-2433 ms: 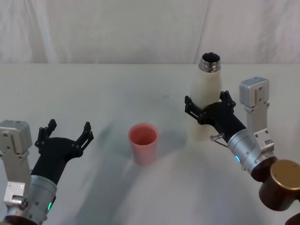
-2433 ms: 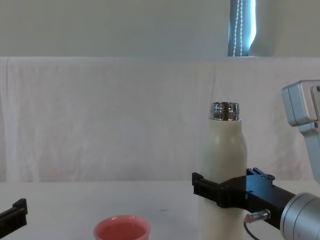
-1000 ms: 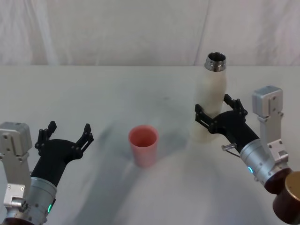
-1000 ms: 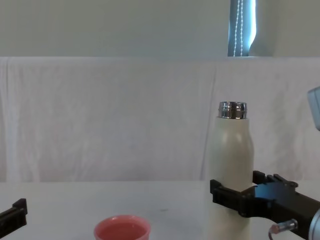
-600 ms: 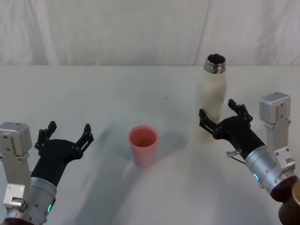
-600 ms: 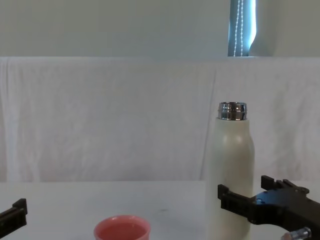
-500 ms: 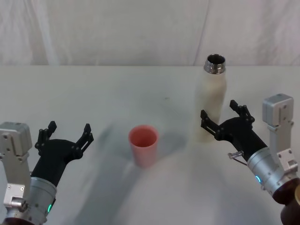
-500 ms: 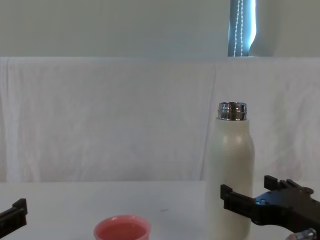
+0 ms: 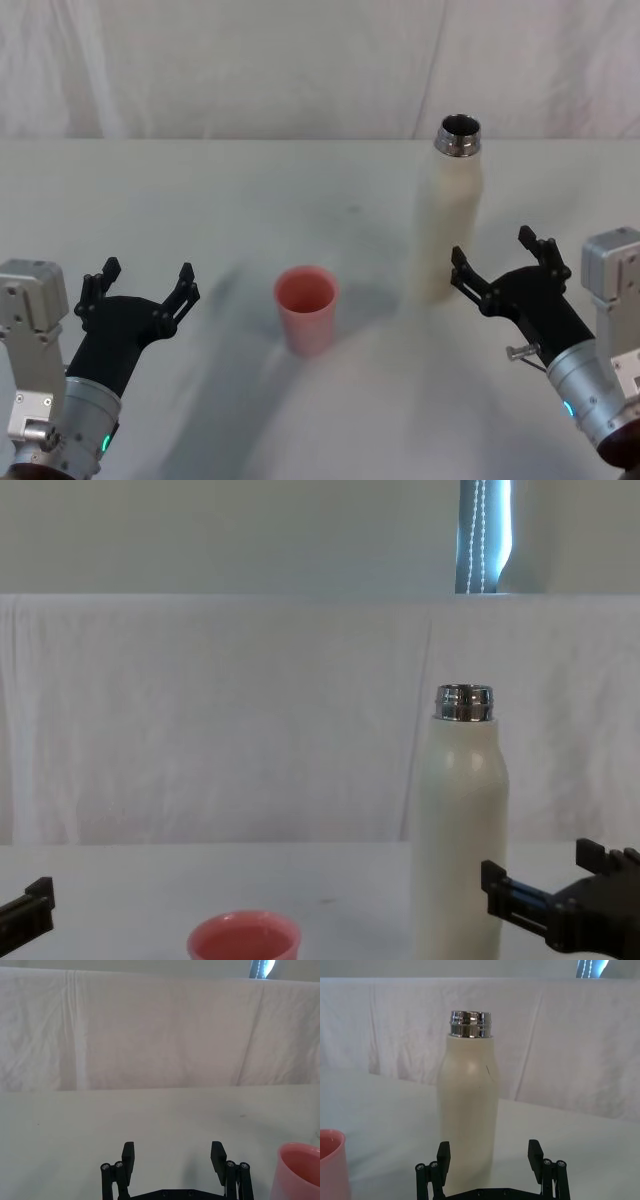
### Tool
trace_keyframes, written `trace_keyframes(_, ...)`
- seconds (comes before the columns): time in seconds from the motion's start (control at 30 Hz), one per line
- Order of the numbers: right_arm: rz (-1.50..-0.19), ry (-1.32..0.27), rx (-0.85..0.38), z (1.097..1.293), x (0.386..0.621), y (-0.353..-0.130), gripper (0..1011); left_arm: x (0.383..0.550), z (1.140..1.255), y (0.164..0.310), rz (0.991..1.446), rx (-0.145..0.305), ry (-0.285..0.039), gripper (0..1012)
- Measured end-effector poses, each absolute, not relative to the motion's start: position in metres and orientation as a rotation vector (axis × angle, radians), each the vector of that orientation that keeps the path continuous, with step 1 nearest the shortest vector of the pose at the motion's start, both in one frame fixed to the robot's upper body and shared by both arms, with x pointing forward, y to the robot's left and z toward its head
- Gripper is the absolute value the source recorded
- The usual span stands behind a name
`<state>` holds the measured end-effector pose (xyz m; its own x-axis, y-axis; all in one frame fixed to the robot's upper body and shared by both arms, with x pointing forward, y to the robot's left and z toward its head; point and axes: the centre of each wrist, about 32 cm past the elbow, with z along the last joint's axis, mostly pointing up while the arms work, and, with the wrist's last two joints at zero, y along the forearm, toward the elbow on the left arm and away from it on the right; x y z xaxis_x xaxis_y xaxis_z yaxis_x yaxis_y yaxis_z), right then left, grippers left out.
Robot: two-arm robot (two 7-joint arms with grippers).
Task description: Grasp the thermos with one hand and pour water into the cup lid.
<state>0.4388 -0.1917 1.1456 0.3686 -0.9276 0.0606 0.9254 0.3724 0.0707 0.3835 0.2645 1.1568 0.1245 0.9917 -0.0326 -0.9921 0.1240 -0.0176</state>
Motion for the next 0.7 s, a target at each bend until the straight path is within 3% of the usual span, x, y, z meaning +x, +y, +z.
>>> trace_keyframes(0.7,-1.275,-0.091,0.005,1.126,0.42,-0.191,1001,0.384,1.157,0.265,1.446,-0.038,0.014,1001)
